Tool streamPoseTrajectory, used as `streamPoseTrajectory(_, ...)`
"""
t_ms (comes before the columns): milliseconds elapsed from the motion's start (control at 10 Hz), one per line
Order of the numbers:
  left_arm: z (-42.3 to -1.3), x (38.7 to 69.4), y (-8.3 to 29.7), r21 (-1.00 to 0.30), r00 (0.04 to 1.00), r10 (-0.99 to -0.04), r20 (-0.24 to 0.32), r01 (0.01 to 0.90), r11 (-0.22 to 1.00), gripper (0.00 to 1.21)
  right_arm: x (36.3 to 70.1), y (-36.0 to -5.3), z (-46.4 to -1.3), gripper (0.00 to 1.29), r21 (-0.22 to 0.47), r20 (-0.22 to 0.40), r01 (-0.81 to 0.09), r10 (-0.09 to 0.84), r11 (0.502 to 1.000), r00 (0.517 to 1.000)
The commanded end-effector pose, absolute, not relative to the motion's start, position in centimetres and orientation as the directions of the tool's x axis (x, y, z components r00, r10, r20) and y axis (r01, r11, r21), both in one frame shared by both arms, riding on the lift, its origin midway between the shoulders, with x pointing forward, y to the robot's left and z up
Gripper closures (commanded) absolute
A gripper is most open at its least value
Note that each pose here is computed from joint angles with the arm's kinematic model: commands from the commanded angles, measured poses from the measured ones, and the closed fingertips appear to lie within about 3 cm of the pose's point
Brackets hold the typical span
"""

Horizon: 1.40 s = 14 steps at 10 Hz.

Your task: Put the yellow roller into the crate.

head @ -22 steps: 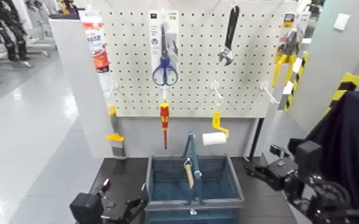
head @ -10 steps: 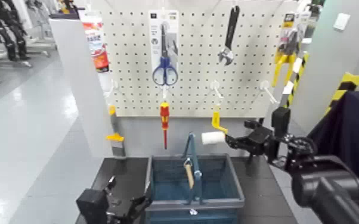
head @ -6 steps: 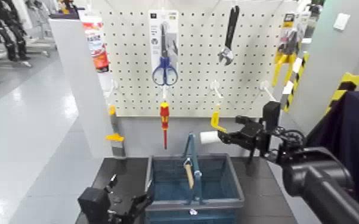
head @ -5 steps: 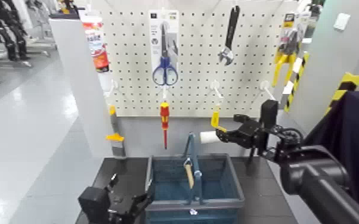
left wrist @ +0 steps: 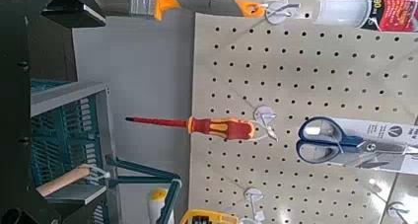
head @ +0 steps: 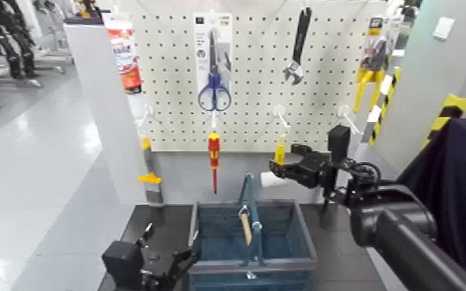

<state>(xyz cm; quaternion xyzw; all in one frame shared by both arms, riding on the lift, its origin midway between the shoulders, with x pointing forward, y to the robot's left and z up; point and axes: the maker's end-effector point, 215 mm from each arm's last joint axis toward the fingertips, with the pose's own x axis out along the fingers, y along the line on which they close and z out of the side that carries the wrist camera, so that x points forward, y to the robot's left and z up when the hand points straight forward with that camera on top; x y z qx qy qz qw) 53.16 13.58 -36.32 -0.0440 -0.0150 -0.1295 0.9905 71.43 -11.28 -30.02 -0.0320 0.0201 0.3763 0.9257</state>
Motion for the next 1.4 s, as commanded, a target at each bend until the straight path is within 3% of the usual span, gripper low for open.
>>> streamPoseTrajectory(100,-36.3,53.2,13.6,-0.084,0.966,-0.255,0.042,0.258,0.963,0.11,71.6,-11.6,-30.4,0.89,-0.051,-0.074,-0.69,0.687,0.722,0.723)
streamPoseTrajectory(200,-36.3,53.2,13.6,-0.082,0.966,-0.257,0.042,0.26,0.962,0.11,71.6,-11.7,-30.5,1.08,-0.049,-0.078,-0.688,0.684,0.724,0.726)
streamPoseTrajectory(500,-36.4,53.1,13.7,-0.083,0.966,-0.255,0.041,0.258,0.963,0.11,71.6,-11.4,-30.6,1.23,-0.048,-0.082,-0.692,0.687,0.721,0.722)
streamPoseTrajectory(1400,-36.8,52.9,14.3,-0.088,0.97,-0.242,0.031,0.244,0.966,0.11,70.4,-11.2,-29.0,1.23,-0.034,-0.023,-0.712,0.712,0.701,0.702)
